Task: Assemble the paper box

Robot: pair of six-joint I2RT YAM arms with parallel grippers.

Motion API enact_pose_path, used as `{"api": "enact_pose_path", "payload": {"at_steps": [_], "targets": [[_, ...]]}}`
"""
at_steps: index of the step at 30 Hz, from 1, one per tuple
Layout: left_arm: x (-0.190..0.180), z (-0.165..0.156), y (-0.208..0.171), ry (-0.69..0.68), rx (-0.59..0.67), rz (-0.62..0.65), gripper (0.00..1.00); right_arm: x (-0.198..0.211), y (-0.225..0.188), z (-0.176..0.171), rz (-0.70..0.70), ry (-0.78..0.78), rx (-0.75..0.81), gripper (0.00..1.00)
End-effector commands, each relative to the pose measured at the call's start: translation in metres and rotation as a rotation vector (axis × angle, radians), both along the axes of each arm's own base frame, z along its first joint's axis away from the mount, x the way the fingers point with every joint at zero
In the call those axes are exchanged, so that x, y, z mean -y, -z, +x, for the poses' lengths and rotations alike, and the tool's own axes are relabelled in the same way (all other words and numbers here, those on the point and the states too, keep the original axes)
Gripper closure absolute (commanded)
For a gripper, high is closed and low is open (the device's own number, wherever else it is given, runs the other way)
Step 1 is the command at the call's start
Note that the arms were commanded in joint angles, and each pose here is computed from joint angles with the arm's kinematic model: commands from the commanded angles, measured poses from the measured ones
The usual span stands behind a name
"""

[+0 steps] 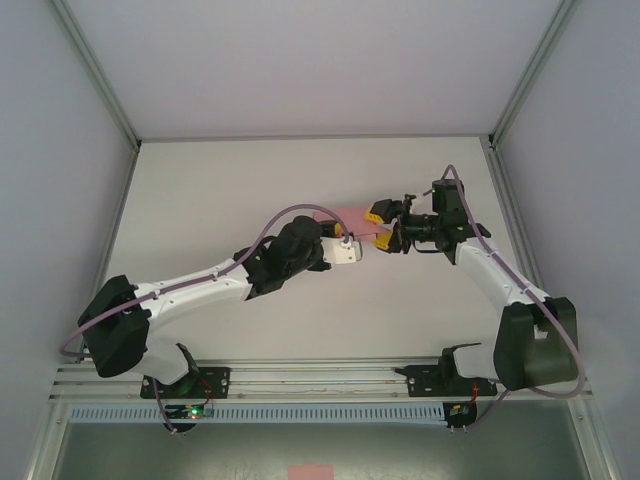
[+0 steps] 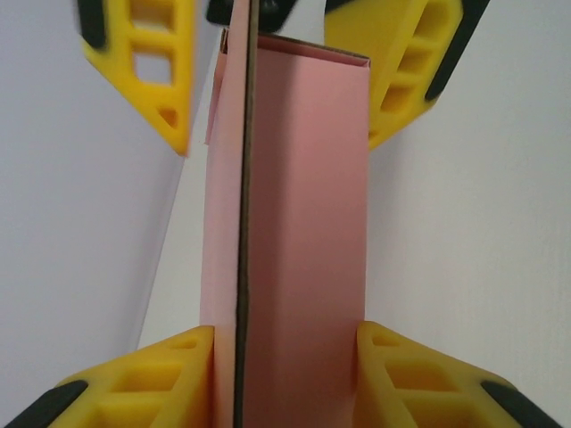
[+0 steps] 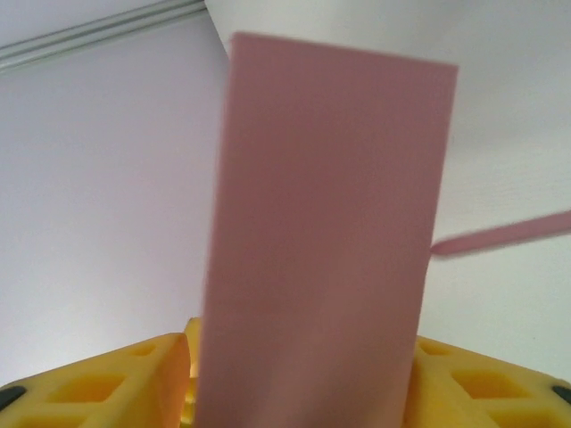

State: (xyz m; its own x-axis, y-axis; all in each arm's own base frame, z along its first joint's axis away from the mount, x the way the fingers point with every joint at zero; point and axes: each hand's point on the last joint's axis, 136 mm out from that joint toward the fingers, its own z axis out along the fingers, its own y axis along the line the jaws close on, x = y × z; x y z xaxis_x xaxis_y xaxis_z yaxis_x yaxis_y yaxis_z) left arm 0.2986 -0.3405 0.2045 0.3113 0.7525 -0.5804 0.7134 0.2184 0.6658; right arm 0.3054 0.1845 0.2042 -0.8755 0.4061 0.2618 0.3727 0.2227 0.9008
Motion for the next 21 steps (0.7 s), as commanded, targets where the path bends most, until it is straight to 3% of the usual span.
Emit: {"api": "enact_pose_path", "payload": {"at_steps": [1, 5, 10, 12, 15, 21], "targets": [[-0.005, 0.003, -0.012, -0.009, -0.054, -0.011, 0.71, 0.003, -0.028, 0.002, -0.043, -0.004, 0.165, 0.29], [-0.02, 0.0, -0.006, -0.026, -0.185, 0.005, 0.71, 0.026, -0.032, 0.003, -0.233, 0.055, 0.337, 0.16], [-0.043, -0.018, 0.011, -0.003, -0.423, 0.05, 0.69, 0.079, -0.069, 0.008, -0.629, 0.236, 0.753, 0.02], [-0.048, -0.026, 0.015, 0.017, -0.525, 0.053, 0.7, 0.093, -0.088, 0.005, -0.688, 0.321, 0.924, 0.02], [-0.052, -0.034, 0.019, 0.033, -0.661, 0.039, 0.67, 0.106, -0.098, 0.0, -0.69, 0.443, 1.048, 0.02], [-0.052, -0.029, 0.035, -0.017, -0.799, 0.039, 0.67, 0.095, -0.083, -0.007, -0.745, 0.282, 1.01, 0.02]]}}
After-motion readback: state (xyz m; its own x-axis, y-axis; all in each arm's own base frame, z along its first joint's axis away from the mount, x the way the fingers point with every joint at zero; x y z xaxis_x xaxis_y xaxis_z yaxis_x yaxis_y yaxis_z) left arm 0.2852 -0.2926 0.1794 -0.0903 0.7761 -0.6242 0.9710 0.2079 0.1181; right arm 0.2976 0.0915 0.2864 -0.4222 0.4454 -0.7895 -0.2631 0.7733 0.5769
